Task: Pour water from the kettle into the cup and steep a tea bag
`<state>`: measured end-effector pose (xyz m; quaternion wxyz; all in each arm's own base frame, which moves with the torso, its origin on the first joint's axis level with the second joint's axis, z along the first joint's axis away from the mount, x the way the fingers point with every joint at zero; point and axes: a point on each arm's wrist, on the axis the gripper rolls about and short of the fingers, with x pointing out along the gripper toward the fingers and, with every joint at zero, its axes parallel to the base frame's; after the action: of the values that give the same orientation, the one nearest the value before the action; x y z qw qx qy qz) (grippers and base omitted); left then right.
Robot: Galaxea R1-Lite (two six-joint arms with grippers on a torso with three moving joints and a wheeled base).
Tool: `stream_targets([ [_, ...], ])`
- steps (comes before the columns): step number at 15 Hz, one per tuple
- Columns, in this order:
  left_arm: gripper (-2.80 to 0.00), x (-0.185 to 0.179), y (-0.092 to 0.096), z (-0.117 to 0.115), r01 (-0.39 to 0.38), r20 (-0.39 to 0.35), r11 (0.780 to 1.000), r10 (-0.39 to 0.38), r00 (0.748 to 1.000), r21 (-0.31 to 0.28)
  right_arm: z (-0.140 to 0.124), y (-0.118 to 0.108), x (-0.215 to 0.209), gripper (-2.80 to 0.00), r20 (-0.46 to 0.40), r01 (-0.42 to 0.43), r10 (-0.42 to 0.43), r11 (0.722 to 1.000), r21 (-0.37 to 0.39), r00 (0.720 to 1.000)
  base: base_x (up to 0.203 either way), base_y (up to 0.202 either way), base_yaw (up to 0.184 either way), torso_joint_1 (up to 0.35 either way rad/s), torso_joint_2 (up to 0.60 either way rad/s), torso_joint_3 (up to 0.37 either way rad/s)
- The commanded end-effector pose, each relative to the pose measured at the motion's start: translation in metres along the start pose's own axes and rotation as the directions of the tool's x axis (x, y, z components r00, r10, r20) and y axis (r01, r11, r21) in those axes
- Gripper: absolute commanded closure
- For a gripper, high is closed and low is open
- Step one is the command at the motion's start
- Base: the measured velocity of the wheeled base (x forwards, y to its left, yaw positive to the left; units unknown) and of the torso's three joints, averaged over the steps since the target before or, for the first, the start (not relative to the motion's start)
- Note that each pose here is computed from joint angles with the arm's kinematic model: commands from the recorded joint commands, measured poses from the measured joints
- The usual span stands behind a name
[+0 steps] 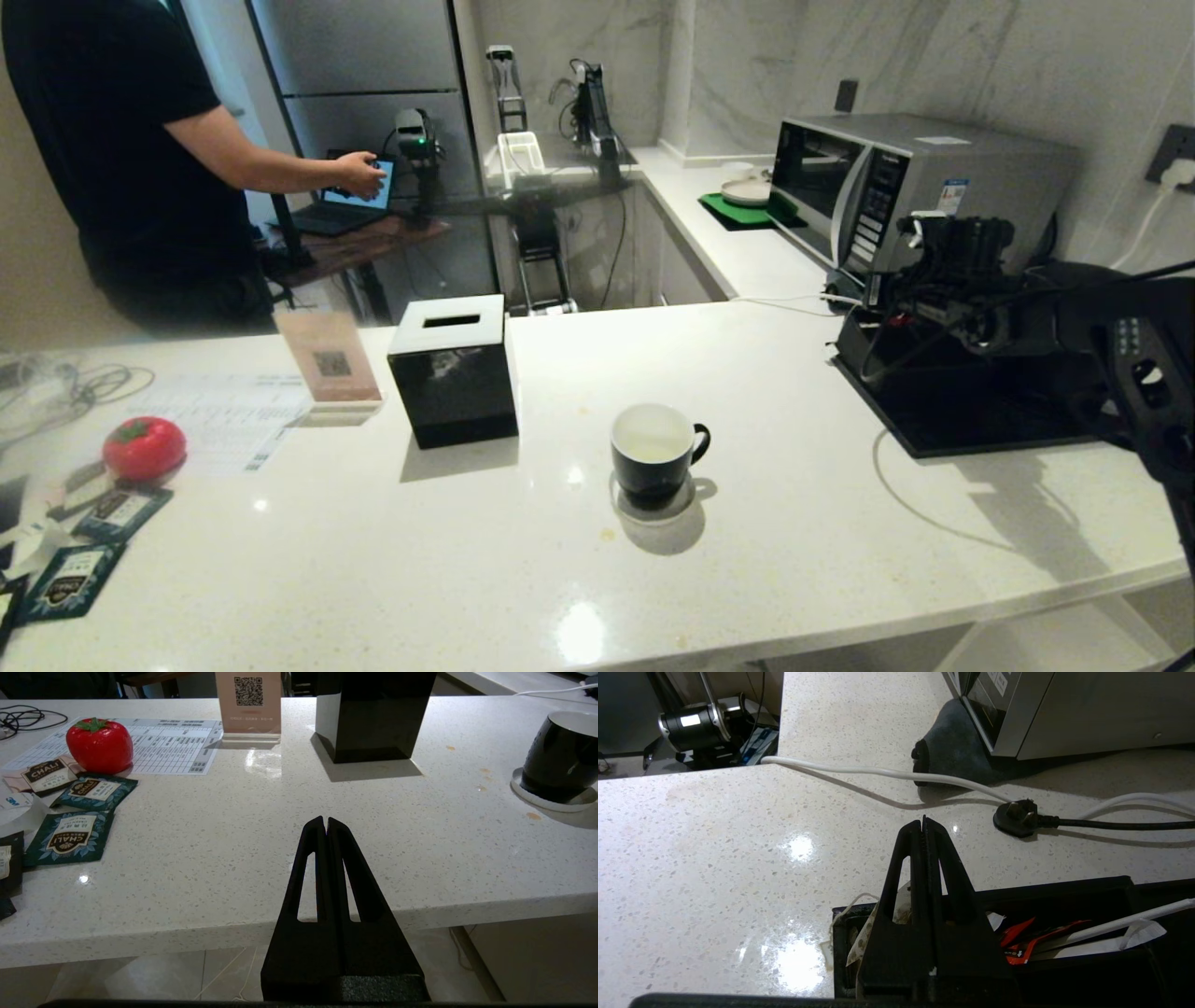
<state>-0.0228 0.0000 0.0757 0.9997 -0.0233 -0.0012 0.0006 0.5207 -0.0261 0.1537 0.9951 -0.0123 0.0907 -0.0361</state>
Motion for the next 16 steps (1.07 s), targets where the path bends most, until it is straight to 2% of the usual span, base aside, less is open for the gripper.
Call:
stream_targets([
  [1, 0.0, 0.0, 0.0, 0.0, 0.0, -0.001, 1.0, 0.0, 1.0, -0.001, 0.008, 0.0, -0.005, 0.0, 0.018, -0.001, 0.001, 1.0, 0.0, 1.0, 0.0, 0.0, 0.0, 0.0, 0.0, 0.0],
  [8, 0.0, 0.0, 0.0, 0.0, 0.0, -0.001, 1.0, 0.0, 1.0, -0.001, 0.023, 0.0, -0.017, 0.0, 0.046, -0.001, 0.001, 1.0, 0.0, 0.999, 0.0, 0.0, 0.0, 0.0, 0.0, 0.0],
  [13, 0.0, 0.0, 0.0, 0.0, 0.0, -0.001, 1.0, 0.0, 1.0, -0.001, 0.038, -0.001, -0.036, 0.0, 0.099, 0.0, 0.0, 1.0, 0.001, 0.995, 0.0, 0.0, 0.0, 0.0, 0.0, 0.0],
  [16, 0.0, 0.0, 0.0, 0.0, 0.0, -0.001, 1.0, 0.0, 1.0, -0.001, 0.056, -0.001, -0.052, 0.0, 0.15, 0.0, 0.0, 1.0, 0.003, 0.989, 0.0, 0.0, 0.0, 0.0, 0.0, 0.0],
])
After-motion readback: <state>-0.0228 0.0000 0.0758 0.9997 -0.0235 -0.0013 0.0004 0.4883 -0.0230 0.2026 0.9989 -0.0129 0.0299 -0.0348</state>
